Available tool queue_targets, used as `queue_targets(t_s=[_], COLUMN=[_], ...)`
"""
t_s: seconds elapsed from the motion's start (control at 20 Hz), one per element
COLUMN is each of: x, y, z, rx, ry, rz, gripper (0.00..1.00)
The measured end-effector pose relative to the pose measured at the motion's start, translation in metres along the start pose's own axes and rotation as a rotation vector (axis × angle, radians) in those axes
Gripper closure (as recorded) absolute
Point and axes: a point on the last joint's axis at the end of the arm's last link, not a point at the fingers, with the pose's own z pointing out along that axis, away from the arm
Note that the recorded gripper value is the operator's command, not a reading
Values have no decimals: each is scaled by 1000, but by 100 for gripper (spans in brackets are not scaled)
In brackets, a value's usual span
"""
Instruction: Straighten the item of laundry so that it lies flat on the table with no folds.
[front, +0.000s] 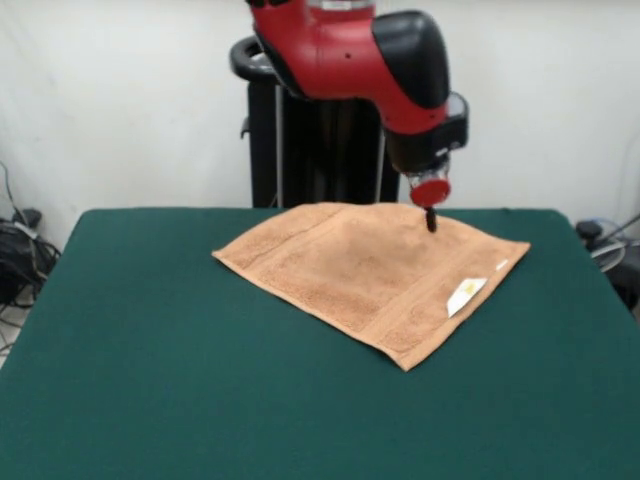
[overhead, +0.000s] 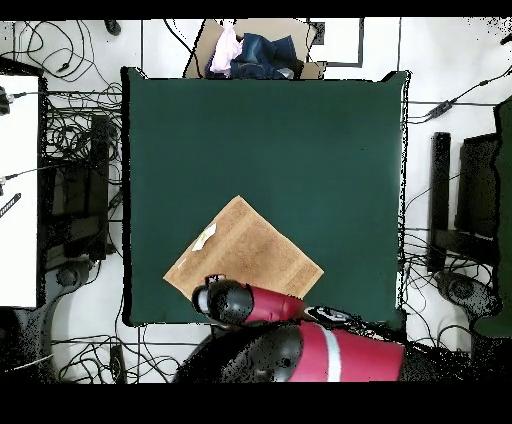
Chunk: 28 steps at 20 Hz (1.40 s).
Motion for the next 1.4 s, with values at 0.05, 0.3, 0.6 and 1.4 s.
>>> queue_targets(t_s=[0.05,0.3,0.6,1.4], x=[1,8,29,4], y=[7,49,110,215], z=[-1,-8,-33,-93], rx=[4,52,106,-5], ry=[0,22,60,10], rz=[7,39,44,46], gripper=[0,0,0,0])
